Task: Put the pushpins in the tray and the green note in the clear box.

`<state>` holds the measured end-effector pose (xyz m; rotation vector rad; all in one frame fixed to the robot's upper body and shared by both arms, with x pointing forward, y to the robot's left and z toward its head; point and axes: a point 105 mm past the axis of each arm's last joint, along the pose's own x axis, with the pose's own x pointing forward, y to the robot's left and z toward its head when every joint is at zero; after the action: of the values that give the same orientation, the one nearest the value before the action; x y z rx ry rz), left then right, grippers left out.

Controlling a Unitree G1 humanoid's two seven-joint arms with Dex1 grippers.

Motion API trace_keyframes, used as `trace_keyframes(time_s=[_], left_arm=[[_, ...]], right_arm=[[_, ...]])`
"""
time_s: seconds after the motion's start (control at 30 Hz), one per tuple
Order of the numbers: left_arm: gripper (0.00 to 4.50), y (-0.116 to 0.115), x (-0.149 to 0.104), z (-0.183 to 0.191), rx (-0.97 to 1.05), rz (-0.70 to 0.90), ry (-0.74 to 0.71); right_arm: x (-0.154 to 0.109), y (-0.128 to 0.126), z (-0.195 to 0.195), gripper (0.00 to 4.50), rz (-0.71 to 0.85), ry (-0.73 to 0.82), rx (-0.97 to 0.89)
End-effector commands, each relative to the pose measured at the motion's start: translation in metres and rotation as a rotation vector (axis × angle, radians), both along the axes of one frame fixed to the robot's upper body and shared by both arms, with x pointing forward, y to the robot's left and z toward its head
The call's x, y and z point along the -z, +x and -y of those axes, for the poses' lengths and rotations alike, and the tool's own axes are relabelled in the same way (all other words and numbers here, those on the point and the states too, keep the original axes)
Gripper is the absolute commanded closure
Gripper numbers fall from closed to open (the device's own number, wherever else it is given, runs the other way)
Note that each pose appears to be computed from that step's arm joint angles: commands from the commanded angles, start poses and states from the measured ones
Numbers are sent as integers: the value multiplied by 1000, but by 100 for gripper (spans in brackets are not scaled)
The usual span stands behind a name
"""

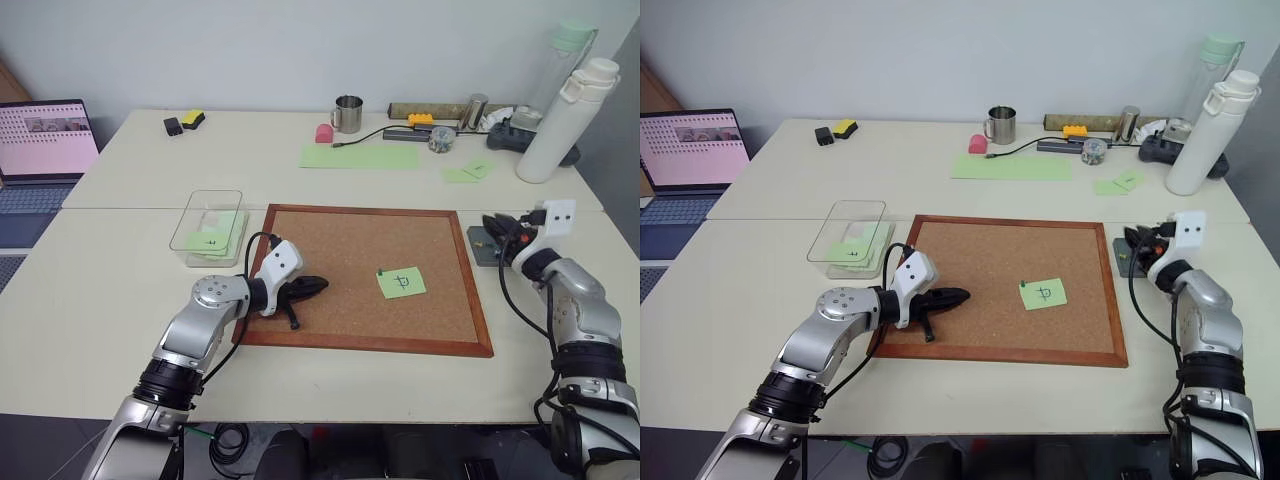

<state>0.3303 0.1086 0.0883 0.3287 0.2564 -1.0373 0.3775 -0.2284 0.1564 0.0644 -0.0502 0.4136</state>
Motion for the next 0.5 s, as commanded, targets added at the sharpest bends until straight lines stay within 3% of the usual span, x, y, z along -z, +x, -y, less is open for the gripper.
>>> trace_keyframes(time_s=[0.03, 0.17, 0.27, 0.5], left_arm=[[450, -1, 4, -1, -3, -10, 15], [450, -1, 5, 0, 1, -9, 15], [450, -2, 5, -1, 3, -9, 17], [450, -3, 4, 0, 9, -8, 18]], right_arm=[[0, -29, -60, 314, -6, -65, -277], [13, -49, -102, 314, 4, -203, -415], [17, -57, -123, 314, 1, -202, -470], [39, -51, -142, 314, -60, -246, -474]])
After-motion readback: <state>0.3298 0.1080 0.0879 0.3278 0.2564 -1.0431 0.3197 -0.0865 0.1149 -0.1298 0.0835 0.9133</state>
